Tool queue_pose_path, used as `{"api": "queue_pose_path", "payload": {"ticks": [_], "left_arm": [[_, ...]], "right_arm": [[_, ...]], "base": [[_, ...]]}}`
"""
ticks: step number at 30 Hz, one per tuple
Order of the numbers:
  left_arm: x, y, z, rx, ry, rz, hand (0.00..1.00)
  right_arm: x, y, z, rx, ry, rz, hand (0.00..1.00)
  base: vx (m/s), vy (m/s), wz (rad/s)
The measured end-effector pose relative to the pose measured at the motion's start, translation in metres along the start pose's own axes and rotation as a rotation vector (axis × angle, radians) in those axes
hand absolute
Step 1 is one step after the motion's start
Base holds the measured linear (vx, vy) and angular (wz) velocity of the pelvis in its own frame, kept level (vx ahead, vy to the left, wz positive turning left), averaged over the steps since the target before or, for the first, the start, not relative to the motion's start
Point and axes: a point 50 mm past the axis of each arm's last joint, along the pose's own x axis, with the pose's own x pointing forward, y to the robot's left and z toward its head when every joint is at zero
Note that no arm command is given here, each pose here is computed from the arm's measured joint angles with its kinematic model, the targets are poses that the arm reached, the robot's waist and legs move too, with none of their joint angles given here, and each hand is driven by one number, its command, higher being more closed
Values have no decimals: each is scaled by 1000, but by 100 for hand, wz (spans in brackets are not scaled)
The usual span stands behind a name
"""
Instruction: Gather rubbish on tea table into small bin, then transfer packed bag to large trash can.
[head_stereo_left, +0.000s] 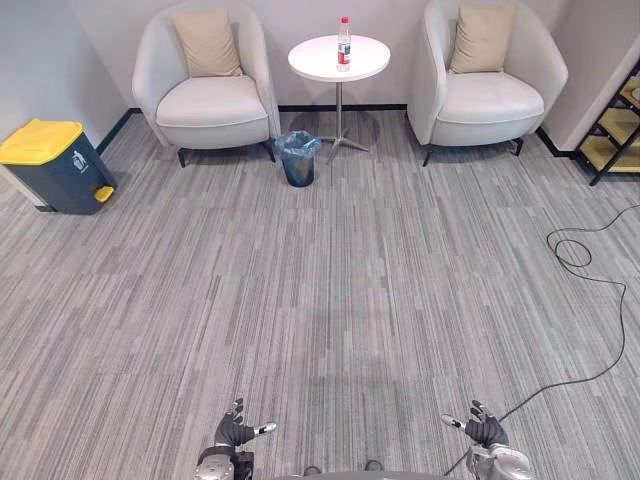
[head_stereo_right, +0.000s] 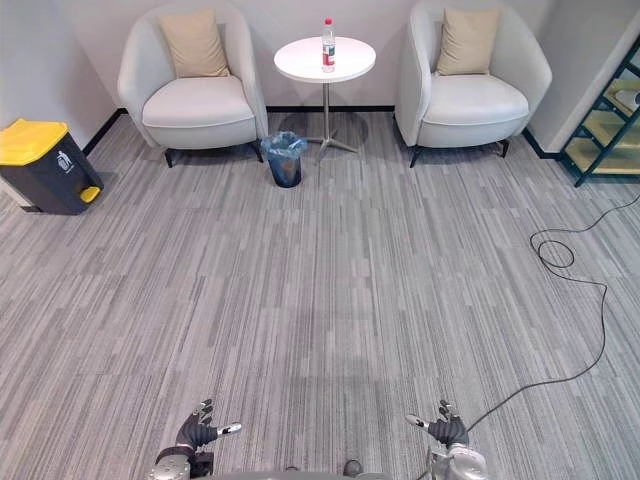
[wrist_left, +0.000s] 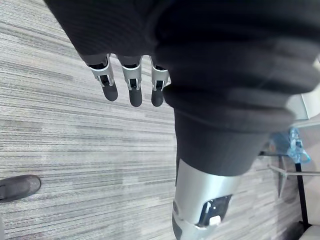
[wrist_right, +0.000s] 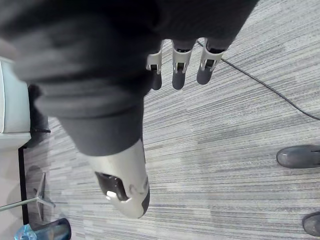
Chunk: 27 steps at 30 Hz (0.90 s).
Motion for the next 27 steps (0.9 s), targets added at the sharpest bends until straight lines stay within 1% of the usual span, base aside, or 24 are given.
{"api": "queue_pose_path", "payload": {"ticks": [4, 8, 11, 14, 18, 21, 23, 27], "left_arm": [[-2, 1, -5, 0, 13, 2, 0], [1, 0, 2, 0, -5, 0, 0], [1, -3, 5, -2, -15, -7, 0], [2, -3, 5, 7, -16, -10, 0], [3, 6, 7, 29, -15, 5, 0], [7, 6, 17, 32, -42, 7, 0], [10, 8, 26, 51, -65, 7, 0], [15, -5, 42, 42, -109, -22, 0]], "right_arm": [[0, 8, -2, 25, 4, 14, 0], [0, 8, -3, 27, 9, 13, 0], [4, 12, 9, 33, -24, 22, 0], [5, 18, 9, 46, -23, 36, 0], [2, 21, 1, 34, 2, 50, 0], [4, 22, 8, 27, -15, 57, 0], [2, 19, 3, 23, -6, 47, 0], [7, 17, 16, 19, -40, 39, 0]], "base": [[24, -37, -55], [84, -29, -28], [52, 10, -19], [65, 38, 4], [178, -10, 27], [296, -161, 39], [394, -234, 36], [395, -288, 21]]}}
